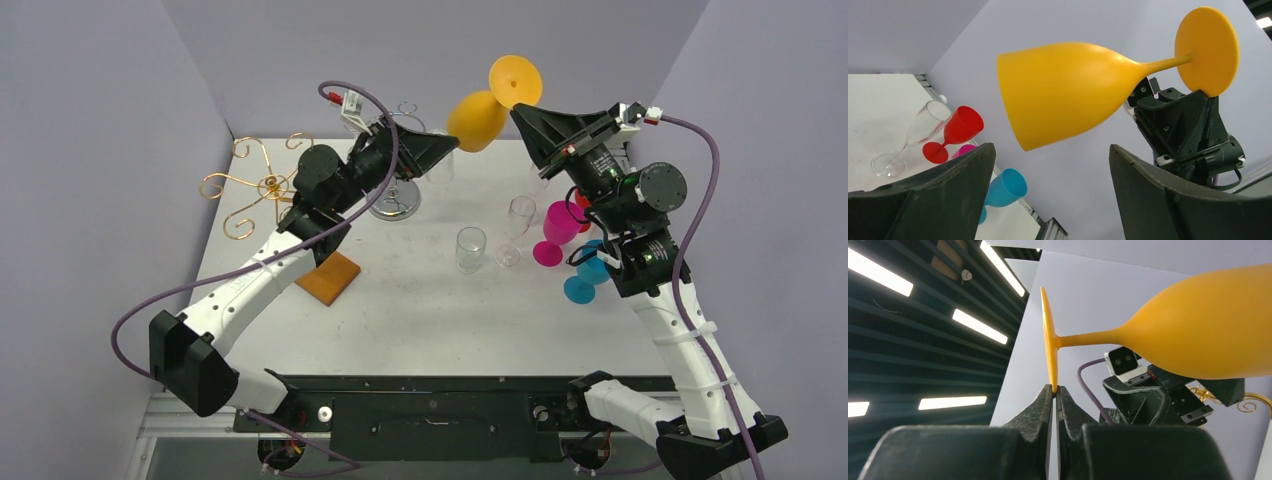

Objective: Take the wine glass off the wine glass rack
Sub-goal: Place the wine glass at the center of the board.

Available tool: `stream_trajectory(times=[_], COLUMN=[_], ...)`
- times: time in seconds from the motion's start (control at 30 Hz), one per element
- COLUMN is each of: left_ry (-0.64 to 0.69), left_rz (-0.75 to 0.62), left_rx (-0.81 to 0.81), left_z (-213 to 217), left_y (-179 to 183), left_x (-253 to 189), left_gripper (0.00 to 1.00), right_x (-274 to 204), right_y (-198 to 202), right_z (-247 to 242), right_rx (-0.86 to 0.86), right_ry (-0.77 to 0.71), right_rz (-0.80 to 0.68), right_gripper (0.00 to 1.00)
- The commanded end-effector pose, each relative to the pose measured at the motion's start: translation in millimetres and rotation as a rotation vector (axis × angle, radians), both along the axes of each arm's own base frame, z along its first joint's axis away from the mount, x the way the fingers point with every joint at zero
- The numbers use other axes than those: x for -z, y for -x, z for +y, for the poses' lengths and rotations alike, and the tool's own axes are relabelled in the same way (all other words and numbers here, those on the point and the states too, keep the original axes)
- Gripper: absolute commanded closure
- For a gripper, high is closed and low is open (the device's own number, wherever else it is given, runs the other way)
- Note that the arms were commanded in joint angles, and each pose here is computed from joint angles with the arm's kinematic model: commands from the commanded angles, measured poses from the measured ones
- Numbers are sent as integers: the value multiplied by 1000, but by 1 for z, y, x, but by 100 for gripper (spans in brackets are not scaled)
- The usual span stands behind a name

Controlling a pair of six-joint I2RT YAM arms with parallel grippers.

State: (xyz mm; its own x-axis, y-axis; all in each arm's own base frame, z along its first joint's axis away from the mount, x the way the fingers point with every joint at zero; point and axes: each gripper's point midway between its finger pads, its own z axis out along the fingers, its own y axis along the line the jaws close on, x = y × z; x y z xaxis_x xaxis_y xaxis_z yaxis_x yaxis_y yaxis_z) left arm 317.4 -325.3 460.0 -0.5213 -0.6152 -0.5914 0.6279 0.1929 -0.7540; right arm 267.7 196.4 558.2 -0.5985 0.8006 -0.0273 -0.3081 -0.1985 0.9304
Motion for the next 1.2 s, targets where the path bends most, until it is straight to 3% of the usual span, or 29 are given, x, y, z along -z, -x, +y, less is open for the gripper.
stream_trajectory(times=[0.0,0.27,0.53,0.67,1.07,1.17], left_ry=[142,254,350,374,337,299], left_rz=[-137,-204,-314,-360,-356,-331], left_rx=[96,177,230,260,239,204], left_z=[-4,-7,4,8,15,19], left_y=[19,29,52,63,76,76], left_x=[-49,-65,-95,-106,-110,-108], left_gripper=[19,19,28,40,98,100], right_x=[-41,-42,-40,-35,5,27], right_y=[33,38,38,34,6,-4], right_z=[-7,-6,-6,-5,-12,-17], right_rx=[-55,-106,-159,-175,-51,8], right_ry=[-77,-142,-213,-228,-86,-16], right_rz=[-114,-119,-109,-89,-17,31], right_gripper=[100,100,100,100,100,100])
